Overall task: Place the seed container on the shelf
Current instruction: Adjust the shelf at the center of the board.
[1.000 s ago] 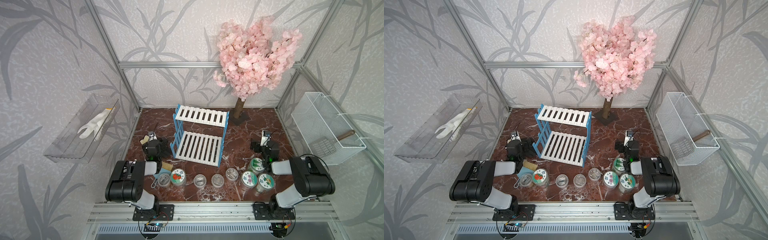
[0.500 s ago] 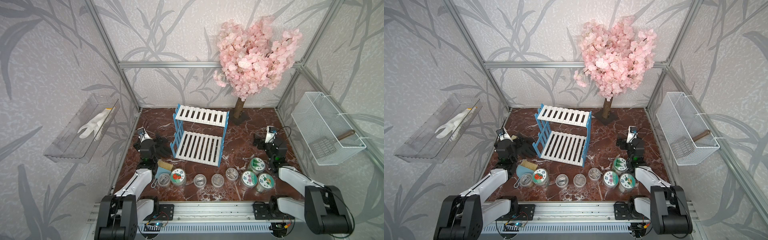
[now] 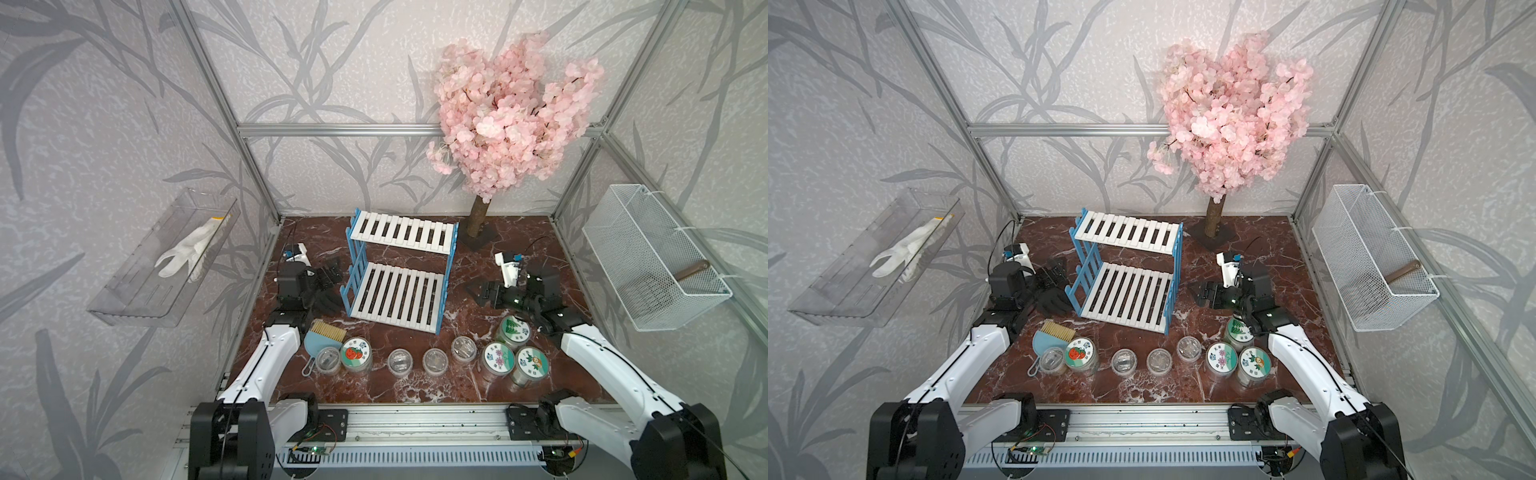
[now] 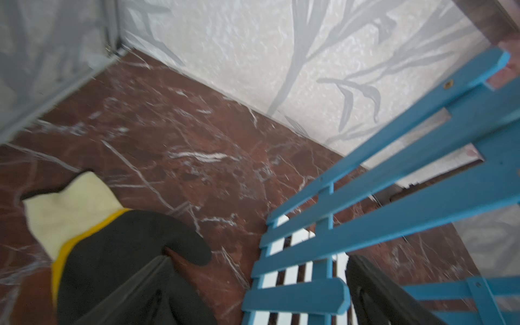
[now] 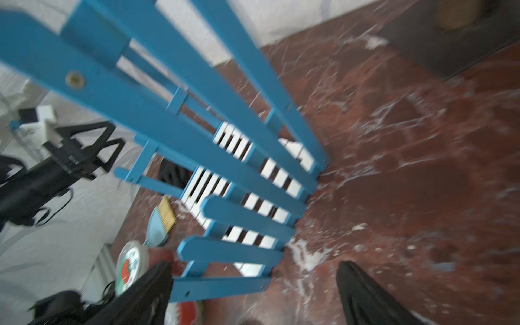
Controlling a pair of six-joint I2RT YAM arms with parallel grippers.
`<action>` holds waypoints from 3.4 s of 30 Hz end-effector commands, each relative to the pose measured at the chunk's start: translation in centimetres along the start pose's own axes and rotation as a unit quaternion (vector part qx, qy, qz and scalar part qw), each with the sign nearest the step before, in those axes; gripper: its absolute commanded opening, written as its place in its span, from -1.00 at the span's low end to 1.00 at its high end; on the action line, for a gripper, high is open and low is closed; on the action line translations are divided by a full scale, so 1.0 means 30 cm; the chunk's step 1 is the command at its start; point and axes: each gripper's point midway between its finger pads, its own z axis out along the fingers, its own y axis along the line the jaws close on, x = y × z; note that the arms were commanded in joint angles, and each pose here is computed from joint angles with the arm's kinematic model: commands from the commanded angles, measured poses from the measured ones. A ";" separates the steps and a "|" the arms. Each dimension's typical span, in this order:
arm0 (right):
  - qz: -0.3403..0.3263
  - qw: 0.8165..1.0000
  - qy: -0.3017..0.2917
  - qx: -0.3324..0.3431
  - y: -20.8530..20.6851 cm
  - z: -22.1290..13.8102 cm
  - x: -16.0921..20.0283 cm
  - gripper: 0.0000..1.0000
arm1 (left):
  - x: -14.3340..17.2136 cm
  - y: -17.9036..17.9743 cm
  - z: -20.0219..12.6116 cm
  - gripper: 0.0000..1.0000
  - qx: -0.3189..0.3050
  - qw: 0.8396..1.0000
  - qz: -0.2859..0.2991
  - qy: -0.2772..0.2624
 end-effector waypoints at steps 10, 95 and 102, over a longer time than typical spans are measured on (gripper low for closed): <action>0.084 0.994 0.049 -0.047 0.099 0.130 0.013 0.87 | 0.216 -0.251 0.013 0.98 0.127 0.979 0.036 0.157; 0.131 0.990 0.039 0.016 -0.128 -0.040 -0.034 0.70 | 0.421 -0.431 -0.004 0.99 0.100 0.976 0.056 0.184; 0.139 0.989 0.045 0.038 -0.121 -0.074 -0.028 0.69 | 0.424 -0.485 -0.027 0.96 0.143 0.966 0.066 0.204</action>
